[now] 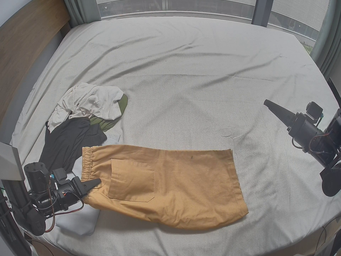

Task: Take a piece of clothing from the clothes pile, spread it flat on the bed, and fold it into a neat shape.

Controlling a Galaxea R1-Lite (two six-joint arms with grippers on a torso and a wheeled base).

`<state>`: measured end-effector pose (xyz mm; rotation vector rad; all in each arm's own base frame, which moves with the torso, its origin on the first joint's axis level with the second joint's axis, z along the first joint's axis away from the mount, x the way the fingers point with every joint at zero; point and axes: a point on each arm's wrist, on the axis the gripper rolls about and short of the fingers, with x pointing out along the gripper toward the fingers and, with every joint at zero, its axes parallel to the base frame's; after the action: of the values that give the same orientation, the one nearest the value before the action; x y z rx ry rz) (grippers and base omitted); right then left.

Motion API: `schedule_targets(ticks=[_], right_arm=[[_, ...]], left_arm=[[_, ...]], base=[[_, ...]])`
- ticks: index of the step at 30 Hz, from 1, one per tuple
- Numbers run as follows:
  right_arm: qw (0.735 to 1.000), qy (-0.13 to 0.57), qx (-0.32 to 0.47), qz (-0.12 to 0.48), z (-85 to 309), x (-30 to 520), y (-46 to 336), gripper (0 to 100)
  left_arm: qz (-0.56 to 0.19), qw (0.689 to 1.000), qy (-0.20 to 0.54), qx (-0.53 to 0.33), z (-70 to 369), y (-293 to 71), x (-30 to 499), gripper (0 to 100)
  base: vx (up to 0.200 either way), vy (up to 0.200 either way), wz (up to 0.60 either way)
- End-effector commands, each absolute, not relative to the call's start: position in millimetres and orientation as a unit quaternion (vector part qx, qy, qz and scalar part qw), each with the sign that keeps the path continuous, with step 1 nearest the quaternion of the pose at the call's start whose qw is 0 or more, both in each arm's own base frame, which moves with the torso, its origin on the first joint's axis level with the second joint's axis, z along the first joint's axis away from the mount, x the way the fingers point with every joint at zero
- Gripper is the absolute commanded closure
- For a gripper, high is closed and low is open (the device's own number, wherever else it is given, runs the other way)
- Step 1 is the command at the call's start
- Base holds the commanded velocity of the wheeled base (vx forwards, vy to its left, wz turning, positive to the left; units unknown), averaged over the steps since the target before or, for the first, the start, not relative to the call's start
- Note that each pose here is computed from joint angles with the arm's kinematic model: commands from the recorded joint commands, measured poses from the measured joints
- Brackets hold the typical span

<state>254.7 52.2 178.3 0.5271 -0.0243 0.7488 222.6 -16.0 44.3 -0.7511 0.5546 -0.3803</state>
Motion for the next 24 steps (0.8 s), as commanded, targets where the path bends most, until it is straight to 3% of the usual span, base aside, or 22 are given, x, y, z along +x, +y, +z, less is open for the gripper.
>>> schedule_targets(ticks=[1,11,24], right_arm=[[0.895,-0.009,0.255,0.365,177.5,254.4,54.4,0],[0.893,-0.005,0.255,0.371,176.0,253.8,57.9,0],[0.893,-0.005,0.255,0.37,176.3,254.1,57.6,0]], left_arm=[[-0.172,0.88,0.25,-0.365,50.7,-2.7,216.7,100],[-0.196,0.876,0.245,-0.366,55.7,-2.4,215.4,100],[-0.263,0.871,0.244,-0.335,62.8,-47.9,223.4,100]], base=[[0.0,0.0,0.0],[0.0,0.0,0.0],[0.0,0.0,0.0]])
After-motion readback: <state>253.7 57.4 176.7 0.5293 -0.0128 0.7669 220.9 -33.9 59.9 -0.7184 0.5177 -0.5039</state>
